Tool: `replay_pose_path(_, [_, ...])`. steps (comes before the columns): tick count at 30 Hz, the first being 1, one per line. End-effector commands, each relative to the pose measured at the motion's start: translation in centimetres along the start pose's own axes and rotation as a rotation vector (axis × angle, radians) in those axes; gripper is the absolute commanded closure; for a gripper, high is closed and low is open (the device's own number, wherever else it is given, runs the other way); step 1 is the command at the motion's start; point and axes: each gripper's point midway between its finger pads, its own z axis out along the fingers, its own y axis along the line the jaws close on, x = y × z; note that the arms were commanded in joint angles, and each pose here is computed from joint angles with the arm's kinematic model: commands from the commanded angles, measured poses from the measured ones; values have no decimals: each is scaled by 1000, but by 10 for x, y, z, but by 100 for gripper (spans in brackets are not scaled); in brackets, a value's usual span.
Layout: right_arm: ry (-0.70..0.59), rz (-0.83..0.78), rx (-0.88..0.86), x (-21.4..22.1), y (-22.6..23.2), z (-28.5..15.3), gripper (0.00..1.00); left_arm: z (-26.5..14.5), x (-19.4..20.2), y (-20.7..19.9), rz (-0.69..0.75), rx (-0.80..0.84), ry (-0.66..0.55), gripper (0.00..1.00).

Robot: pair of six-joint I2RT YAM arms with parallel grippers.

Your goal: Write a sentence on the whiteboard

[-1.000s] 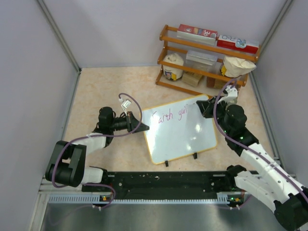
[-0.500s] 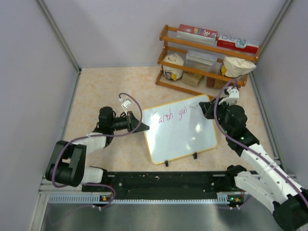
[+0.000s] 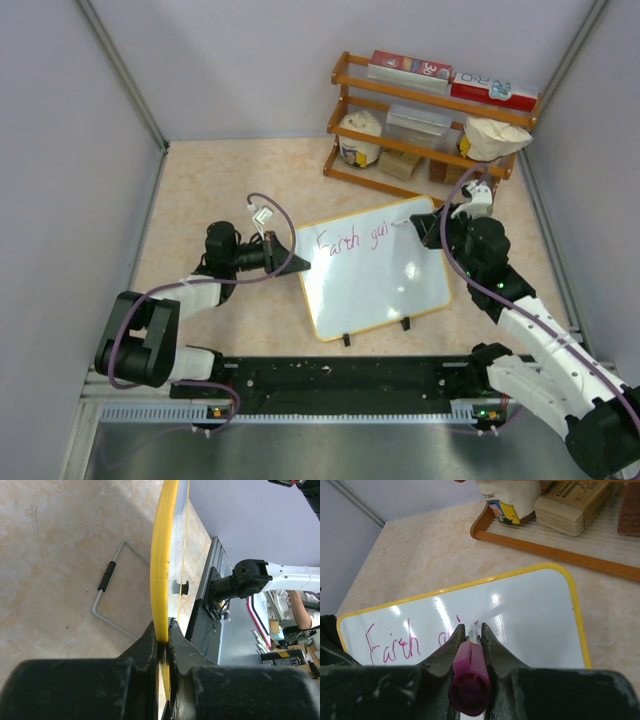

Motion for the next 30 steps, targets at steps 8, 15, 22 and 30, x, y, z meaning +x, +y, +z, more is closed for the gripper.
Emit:
replay_pose_path(8, [33,1,-26,11,0,-2,100,5,-1,3,93,5,5,100])
replay_pose_path(15, [42,4,-8,18,-6,-7,100,5,-1,3,91,5,6,100])
replay_pose_path(22, [28,1,29,16,-13,-7,100,5,-1,3,94,5,5,100])
replay_pose_path(30, [-8,-4,51,3,-14,-7,100,5,-1,2,96,8,6,100])
